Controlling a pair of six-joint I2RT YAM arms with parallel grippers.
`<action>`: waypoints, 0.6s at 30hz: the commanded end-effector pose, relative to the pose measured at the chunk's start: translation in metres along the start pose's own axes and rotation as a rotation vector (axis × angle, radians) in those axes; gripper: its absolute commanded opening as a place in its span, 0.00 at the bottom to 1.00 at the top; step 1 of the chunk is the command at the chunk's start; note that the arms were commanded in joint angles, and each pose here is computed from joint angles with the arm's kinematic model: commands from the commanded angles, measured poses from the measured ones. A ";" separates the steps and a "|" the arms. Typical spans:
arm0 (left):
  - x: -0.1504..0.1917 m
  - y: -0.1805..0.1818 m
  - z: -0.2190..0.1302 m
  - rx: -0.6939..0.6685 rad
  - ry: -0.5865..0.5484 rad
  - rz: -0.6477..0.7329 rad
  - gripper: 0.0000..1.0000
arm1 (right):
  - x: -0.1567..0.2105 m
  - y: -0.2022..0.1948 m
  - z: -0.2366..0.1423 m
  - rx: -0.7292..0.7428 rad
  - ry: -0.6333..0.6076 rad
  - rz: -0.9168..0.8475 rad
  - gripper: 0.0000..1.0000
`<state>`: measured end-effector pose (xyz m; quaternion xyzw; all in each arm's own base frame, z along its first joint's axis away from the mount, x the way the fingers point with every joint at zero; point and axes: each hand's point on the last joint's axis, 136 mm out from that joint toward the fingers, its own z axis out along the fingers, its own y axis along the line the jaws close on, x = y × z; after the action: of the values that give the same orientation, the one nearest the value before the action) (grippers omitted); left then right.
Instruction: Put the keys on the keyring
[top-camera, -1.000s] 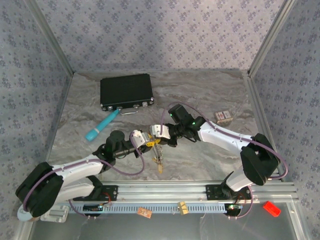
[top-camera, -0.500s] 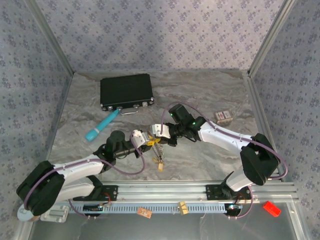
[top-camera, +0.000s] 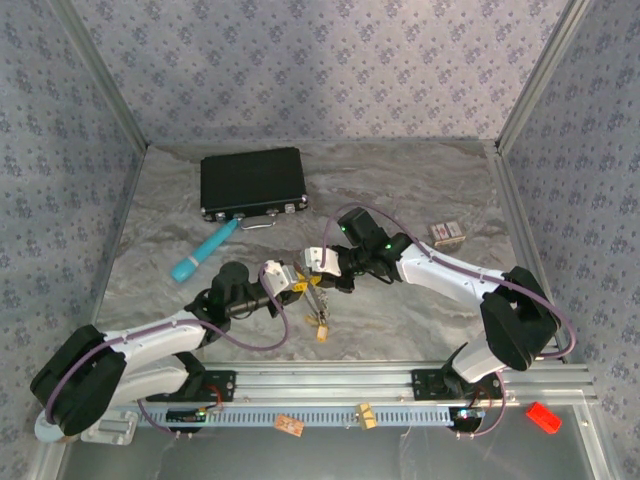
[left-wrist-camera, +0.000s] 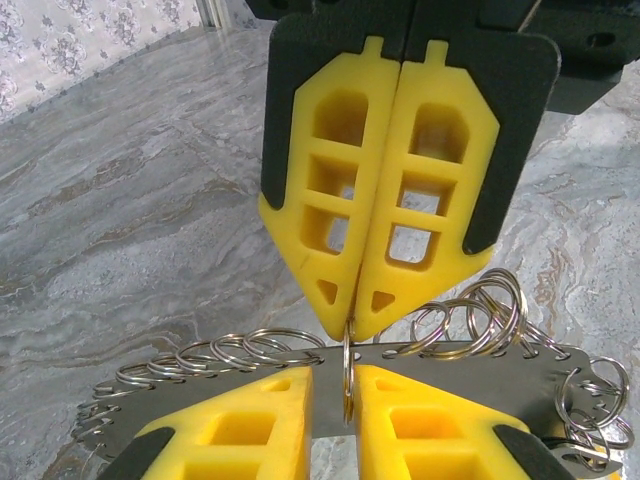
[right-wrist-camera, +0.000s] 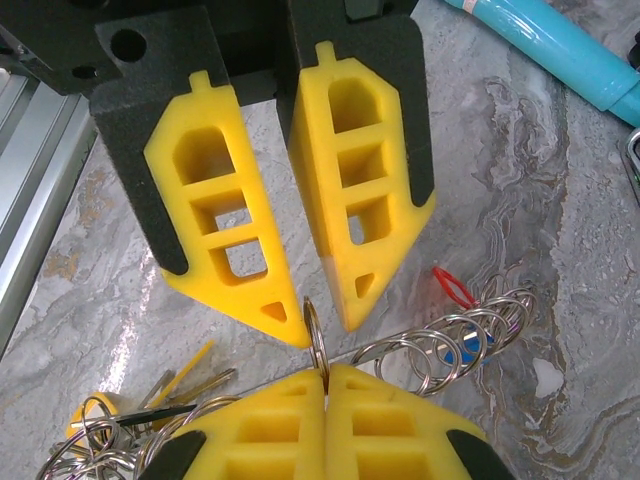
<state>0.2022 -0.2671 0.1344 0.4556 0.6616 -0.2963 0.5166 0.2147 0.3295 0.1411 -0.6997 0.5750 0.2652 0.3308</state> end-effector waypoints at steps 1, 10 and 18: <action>0.002 -0.003 0.000 0.013 0.005 0.000 0.16 | -0.002 0.002 -0.002 -0.009 -0.015 0.022 0.00; -0.007 -0.004 -0.001 0.023 -0.012 0.034 0.00 | 0.000 0.000 -0.001 -0.002 0.016 0.013 0.17; -0.009 -0.006 -0.001 0.037 -0.011 0.047 0.00 | -0.002 0.003 0.003 -0.025 0.024 -0.007 0.20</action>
<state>0.1997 -0.2670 0.1331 0.4662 0.6576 -0.2930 0.5142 0.2143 0.3303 0.1402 -0.7020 0.5760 0.2623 0.3265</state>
